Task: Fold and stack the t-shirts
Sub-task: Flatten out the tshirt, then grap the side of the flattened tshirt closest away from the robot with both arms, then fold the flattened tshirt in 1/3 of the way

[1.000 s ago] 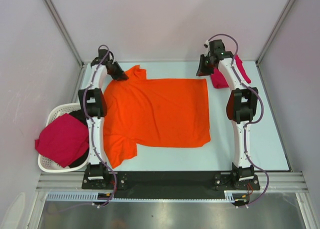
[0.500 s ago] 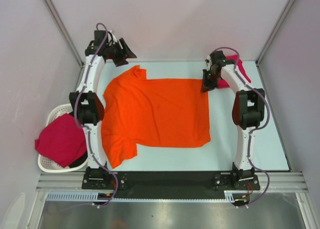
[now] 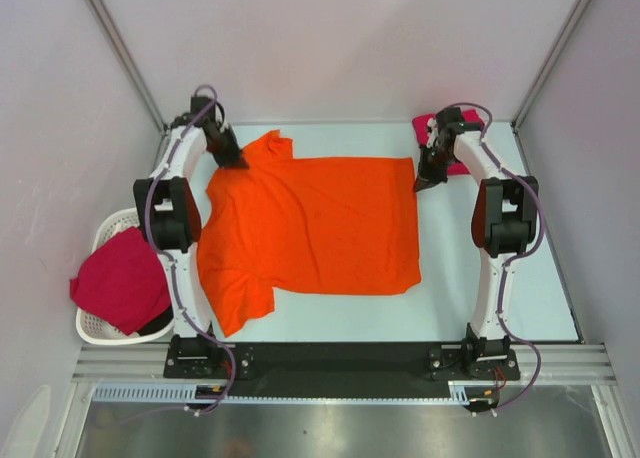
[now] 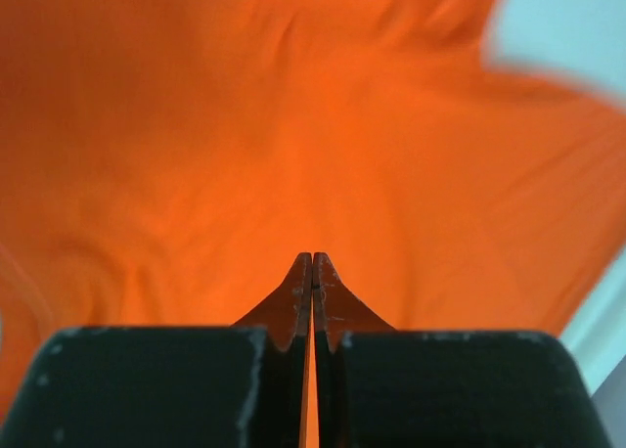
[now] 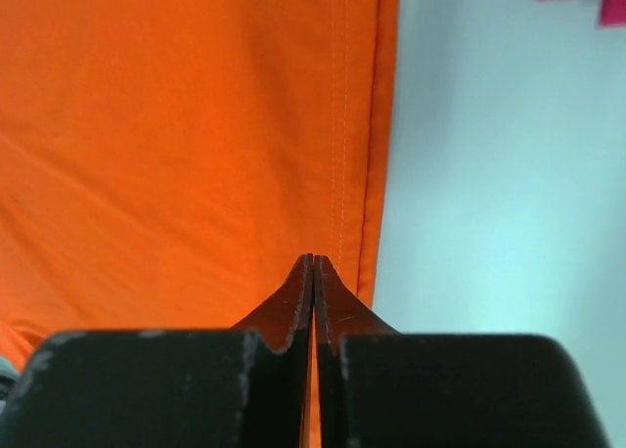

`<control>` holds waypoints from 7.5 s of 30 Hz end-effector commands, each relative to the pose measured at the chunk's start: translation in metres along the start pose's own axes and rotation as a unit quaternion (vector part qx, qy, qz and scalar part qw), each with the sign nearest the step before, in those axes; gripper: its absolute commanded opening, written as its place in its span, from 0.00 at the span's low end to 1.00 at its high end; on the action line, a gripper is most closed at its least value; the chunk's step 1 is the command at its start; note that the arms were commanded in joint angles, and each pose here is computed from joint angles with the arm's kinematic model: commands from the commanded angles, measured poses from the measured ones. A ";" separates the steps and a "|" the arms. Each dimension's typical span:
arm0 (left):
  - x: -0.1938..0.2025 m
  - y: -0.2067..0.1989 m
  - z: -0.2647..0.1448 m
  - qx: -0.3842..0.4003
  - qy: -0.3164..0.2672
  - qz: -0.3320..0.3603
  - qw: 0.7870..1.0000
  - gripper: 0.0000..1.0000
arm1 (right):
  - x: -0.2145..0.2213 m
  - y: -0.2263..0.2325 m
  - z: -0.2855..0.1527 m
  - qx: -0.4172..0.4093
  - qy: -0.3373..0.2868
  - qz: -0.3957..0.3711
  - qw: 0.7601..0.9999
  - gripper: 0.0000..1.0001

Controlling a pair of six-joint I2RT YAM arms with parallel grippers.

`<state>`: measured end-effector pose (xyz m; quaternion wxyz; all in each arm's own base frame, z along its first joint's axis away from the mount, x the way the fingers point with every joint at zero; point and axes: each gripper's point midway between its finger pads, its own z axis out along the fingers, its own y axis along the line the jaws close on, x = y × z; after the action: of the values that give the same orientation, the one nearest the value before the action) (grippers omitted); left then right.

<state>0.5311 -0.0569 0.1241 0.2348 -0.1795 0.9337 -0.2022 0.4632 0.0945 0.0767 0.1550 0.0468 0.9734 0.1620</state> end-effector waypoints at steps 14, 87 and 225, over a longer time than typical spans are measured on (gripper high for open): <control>0.188 0.049 -0.140 -0.043 0.010 0.010 0.999 0.00 | 0.113 0.020 -0.102 -0.030 0.031 0.020 0.999 0.00; 0.396 0.086 -0.100 -0.268 0.309 0.372 0.833 0.74 | 0.304 0.005 -0.065 -0.093 0.239 0.194 0.947 0.25; 0.084 0.091 -0.052 -0.434 0.062 0.170 0.883 0.00 | 0.095 0.013 0.001 -0.101 0.110 0.126 0.981 0.00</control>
<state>0.3977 -0.0192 0.0899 0.1077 -0.1018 0.9615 0.2312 0.3605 0.1250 0.0637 0.0193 0.1335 0.9425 0.3059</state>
